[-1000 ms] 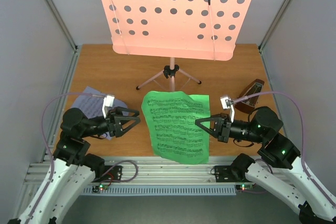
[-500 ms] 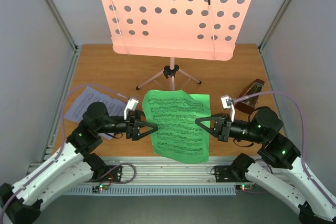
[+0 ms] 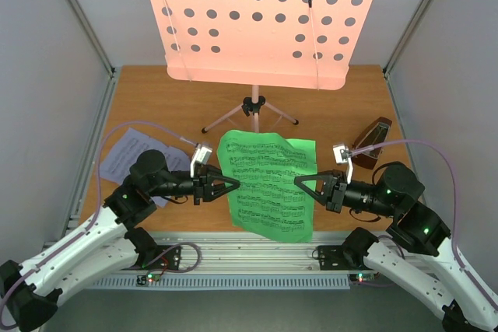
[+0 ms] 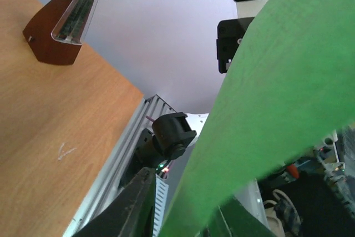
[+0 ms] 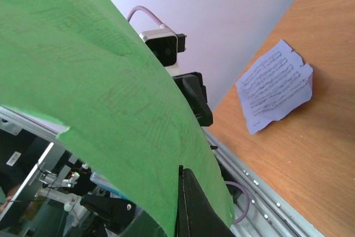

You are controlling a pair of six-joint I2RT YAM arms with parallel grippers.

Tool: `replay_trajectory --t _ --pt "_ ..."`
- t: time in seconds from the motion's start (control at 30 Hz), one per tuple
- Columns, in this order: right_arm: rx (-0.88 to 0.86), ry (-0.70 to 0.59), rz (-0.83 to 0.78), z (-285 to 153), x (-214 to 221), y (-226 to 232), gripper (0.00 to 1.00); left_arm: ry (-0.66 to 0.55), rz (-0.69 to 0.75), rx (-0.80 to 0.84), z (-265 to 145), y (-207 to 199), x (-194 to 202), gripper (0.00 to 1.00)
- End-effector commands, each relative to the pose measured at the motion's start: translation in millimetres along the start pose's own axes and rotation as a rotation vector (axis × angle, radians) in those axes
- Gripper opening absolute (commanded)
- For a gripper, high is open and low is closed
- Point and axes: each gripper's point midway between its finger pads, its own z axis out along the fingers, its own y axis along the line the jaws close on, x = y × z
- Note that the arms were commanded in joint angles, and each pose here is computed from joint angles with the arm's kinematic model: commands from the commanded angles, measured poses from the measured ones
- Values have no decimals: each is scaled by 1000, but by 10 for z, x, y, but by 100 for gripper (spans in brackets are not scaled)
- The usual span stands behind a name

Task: Pack up the instrument practice props

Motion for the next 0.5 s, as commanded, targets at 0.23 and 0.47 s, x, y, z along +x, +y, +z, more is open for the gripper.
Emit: replay_trajectory --t 0.23,0.47 --pt "34 -13 -29 -21 -39 -26 1 -56 76 68 8 -210 -201 21" --pt "43 -16 -32 -12 -51 -42 1 -79 74 64 6 -187 -221 6"
